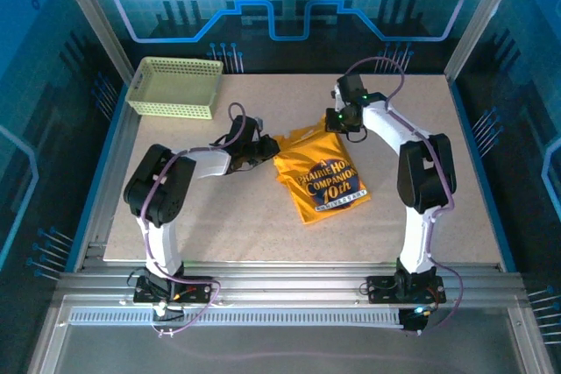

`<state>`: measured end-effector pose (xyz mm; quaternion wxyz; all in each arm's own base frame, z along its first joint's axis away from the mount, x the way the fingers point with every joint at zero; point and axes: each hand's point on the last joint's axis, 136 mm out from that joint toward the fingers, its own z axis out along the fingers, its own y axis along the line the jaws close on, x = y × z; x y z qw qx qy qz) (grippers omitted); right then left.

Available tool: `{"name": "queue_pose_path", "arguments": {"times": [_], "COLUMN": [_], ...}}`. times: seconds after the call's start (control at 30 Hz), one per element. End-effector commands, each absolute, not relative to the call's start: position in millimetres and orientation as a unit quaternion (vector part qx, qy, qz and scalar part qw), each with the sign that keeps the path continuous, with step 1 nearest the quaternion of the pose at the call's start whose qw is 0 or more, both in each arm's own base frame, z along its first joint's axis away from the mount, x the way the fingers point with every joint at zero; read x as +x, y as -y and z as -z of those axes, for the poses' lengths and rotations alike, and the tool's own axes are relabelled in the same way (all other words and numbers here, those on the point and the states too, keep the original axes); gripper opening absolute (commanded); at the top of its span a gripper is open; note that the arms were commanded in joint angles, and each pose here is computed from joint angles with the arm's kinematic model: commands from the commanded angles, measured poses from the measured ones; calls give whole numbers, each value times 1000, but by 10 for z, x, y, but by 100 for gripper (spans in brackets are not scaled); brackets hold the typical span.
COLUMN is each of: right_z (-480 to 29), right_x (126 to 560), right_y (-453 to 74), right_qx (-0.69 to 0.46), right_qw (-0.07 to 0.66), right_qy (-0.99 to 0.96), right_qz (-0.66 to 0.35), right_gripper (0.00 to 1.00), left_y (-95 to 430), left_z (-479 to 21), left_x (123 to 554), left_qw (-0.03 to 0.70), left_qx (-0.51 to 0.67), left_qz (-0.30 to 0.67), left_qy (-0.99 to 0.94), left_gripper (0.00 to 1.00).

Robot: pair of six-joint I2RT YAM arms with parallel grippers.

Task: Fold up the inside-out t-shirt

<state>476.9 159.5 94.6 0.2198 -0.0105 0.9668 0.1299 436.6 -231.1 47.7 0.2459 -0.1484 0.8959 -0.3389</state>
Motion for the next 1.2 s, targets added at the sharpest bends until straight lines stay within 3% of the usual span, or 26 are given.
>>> {"name": "queue_pose_path", "arguments": {"times": [0.0, 0.17, 0.37, 0.6, 0.87, 1.0, 1.17], "right_z": [-888, -907, -794, -535, -251, -161, -101], "right_x": [4917, 5002, 5002, 5026, 4999, 4932, 4849], "right_y": [-1494, -1411, -1434, -1473, -1472, -1554, -1669], "right_qx": [-20, -30, -42, -42, -35, -33, -40], "right_qw": [223, 223, 209, 181, 151, 135, 126], "right_qy": [-969, -969, -968, -973, -979, -981, -982], "right_qz": [-103, -105, -134, -138, -130, -134, -135], "right_gripper": [19, 43, 59, 65, 67, 61, 45], "left_y": [2167, 1958, 2121, 2350, 2438, 2474, 2517], "left_z": [-394, -576, -670, -445, -211, -131, -62], "left_x": [4488, 4473, 4324, 4387, 4520, 4547, 4585], "left_qw": [239, 249, 235, 206, 186, 181, 176], "left_qx": [-165, -174, -169, -176, -177, -176, -171], "left_qz": [297, 234, 269, 288, 276, 274, 270], "left_qy": [-909, -924, -919, -919, -926, -928, -931], "left_gripper": [28, 62, 71, 69, 60, 53, 42]}}
